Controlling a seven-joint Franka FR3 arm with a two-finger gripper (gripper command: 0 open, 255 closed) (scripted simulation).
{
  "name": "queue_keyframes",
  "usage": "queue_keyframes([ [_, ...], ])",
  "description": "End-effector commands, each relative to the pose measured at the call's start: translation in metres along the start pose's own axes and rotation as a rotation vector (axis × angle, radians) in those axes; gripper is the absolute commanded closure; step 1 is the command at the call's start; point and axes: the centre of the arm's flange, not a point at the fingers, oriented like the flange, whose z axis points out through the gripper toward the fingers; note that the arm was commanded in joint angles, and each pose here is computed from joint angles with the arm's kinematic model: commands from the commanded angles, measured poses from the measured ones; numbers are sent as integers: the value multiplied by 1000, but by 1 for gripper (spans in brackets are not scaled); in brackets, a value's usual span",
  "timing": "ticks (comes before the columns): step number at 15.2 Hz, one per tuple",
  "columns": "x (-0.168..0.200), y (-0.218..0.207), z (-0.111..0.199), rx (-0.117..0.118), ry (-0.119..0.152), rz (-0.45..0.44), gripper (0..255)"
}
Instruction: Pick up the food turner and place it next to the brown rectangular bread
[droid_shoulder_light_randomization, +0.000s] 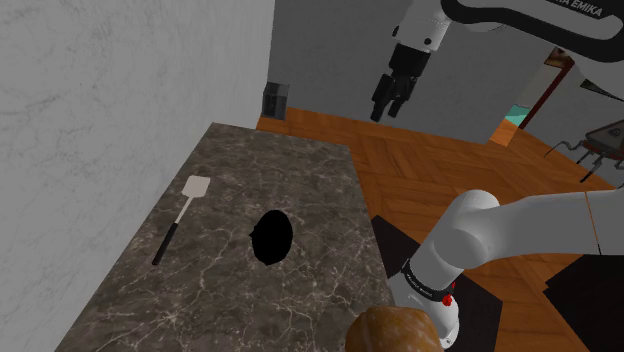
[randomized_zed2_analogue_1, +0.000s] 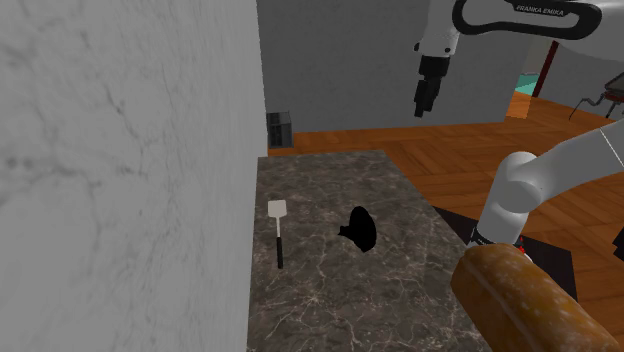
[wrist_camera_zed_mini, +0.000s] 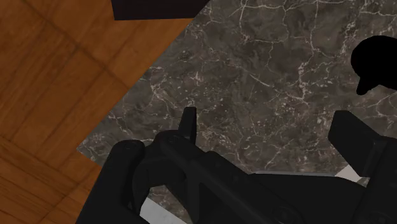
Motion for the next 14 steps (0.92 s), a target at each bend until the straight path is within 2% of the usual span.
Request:
queue_keyframes([
  [1, 0, 0, 0, 0, 0, 0, 0],
  [14, 45, -144, 84, -9, -16, 249, 0],
])
